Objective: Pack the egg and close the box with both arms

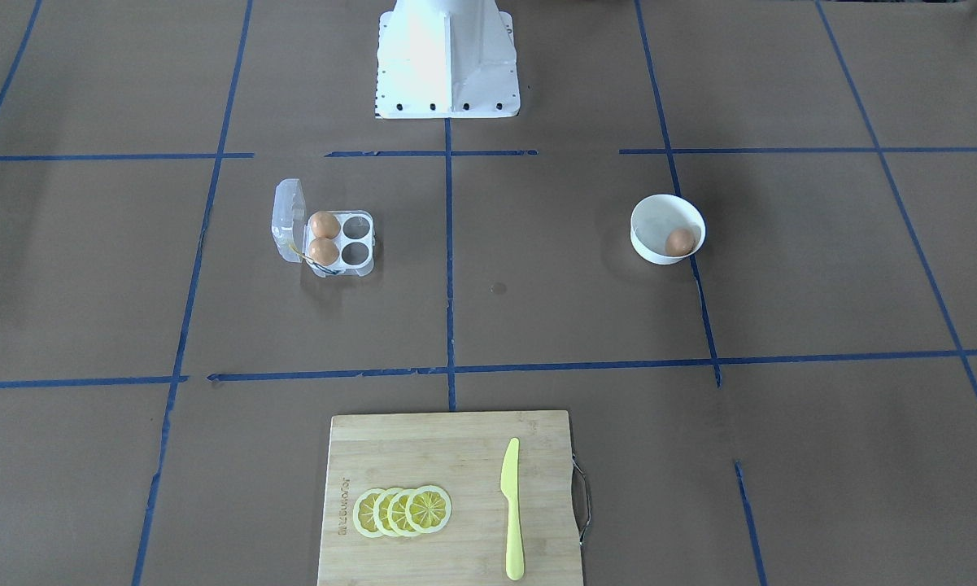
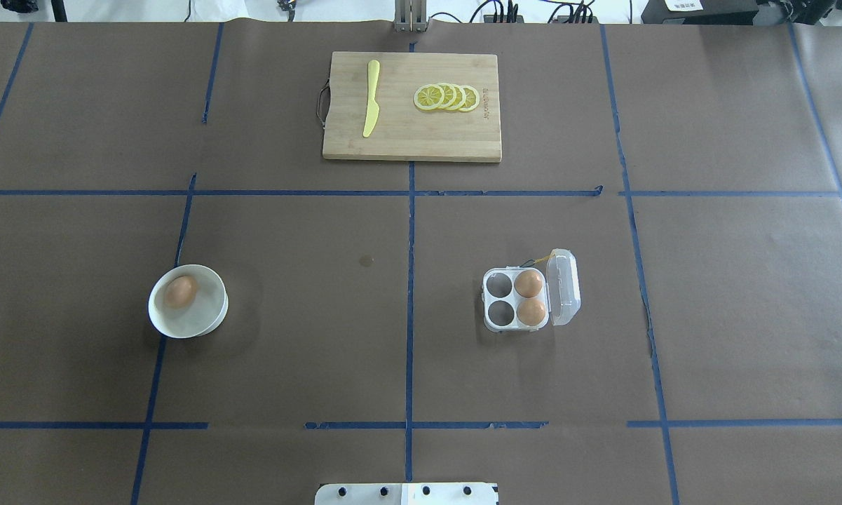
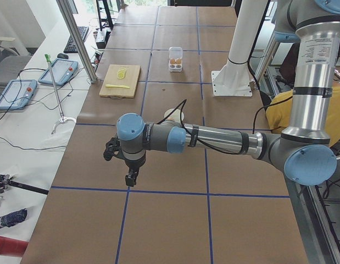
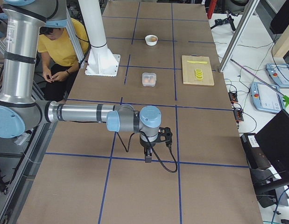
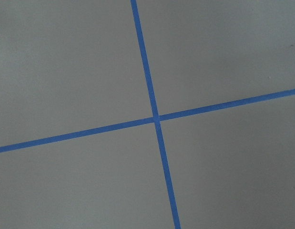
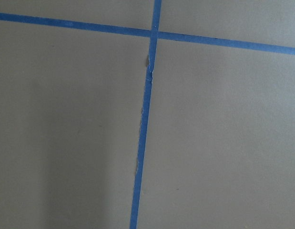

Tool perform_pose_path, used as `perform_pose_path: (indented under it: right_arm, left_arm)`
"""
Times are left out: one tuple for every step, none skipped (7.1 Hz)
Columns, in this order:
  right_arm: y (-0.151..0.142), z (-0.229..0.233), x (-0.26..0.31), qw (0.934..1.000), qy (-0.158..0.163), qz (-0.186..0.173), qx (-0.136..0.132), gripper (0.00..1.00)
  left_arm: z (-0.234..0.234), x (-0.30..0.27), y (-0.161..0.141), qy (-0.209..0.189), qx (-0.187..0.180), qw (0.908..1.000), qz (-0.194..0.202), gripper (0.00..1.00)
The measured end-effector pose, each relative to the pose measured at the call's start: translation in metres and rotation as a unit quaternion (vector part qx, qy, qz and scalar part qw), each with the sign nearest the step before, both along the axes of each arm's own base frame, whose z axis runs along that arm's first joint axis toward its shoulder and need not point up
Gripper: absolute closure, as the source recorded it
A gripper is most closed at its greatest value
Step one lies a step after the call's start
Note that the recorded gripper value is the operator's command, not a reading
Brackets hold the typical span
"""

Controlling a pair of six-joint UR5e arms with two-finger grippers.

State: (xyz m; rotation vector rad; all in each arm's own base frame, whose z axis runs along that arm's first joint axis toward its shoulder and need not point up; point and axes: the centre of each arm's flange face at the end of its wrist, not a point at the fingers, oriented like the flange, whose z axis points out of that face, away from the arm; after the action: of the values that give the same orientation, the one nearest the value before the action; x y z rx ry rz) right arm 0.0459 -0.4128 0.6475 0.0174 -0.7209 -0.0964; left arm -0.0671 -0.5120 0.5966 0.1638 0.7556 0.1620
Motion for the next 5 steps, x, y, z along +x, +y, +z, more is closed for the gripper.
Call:
perform_pose_path:
  right_arm:
    - [-0.0002, -0.0004, -0.0001, 1.0000, 0.000, 0.000, 0.001, 0.00]
    - [-0.0009, -0.0016, -0.0002, 1.0000, -0.001, 0.000, 0.002, 0.00]
    - [-0.0012, -0.0022, -0.0005, 1.0000, -0.001, -0.001, 0.003, 0.00]
    - [-0.0016, -0.0023, -0.0011, 1.0000, -0.001, -0.001, 0.003, 0.00]
    - [-0.0023, -0.0027, -0.0020, 1.0000, -0.001, -0.002, 0.003, 0.00]
  left_arm:
    - [-0.0007, 0.0000, -0.0005, 0.000, 0.003, 1.0000, 0.000, 0.00]
    - [-0.0013, 0.0000, -0.0007, 0.000, 0.006, 1.0000, 0.000, 0.00]
    - [-0.0021, 0.0003, -0.0006, 0.000, 0.007, 1.0000, 0.000, 0.00]
    - [-0.0045, 0.0006, -0.0007, 0.000, 0.011, 0.9999, 0.001, 0.00]
    - [-0.0089, 0.0016, -0.0019, -0.001, 0.023, 0.9997, 0.003, 0.00]
